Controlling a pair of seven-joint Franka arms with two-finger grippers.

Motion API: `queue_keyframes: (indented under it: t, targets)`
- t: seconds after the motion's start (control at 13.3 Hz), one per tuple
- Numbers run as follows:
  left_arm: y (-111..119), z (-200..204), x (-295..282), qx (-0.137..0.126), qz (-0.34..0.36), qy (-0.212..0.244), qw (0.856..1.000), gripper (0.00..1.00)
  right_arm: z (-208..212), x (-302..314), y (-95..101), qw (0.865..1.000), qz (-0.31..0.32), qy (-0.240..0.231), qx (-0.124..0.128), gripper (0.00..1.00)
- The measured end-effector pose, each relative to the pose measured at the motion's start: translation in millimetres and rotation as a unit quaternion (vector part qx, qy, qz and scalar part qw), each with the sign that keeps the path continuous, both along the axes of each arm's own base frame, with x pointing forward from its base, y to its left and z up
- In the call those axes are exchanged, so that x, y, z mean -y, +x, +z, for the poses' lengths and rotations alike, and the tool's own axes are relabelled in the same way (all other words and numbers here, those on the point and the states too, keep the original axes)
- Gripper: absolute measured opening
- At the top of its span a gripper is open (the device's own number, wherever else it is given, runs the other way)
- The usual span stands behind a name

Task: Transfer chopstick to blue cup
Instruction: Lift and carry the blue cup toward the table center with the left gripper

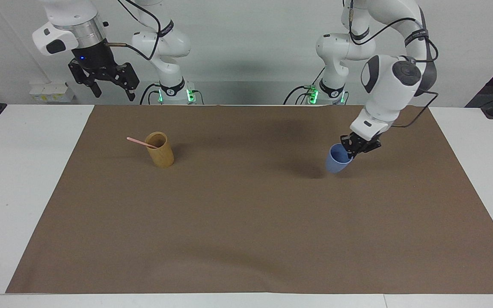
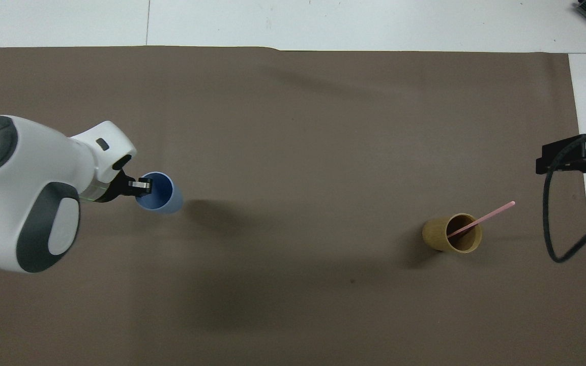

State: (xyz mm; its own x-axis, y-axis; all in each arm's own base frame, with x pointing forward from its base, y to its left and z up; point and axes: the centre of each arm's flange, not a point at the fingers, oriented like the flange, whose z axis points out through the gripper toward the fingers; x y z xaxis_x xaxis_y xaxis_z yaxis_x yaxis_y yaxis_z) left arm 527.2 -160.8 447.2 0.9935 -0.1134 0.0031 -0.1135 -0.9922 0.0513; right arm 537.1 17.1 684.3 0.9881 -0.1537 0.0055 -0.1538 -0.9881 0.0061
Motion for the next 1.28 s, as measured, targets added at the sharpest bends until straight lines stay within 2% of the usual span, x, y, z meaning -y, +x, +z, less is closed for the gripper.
queue_keyframes:
  t: [0.38,0.6,1.28]
  targets:
    - [-39.6,3.8,99.1,0.0,0.017,-0.002,1.0,0.05,0.0,0.2,0.0,1.0,0.0,0.0,0.0,1.0]
    - [-54.8,5.6,138.1,0.018,0.022,-0.015,0.999,0.05,0.0,0.2,0.0,1.0,0.0,0.0,0.0,1.0]
    - [-49.5,-50.2,151.1,0.024,0.025,-0.021,0.999,0.05,0.0,0.1,0.1,1.0,0.0,0.0,0.0,1.0]
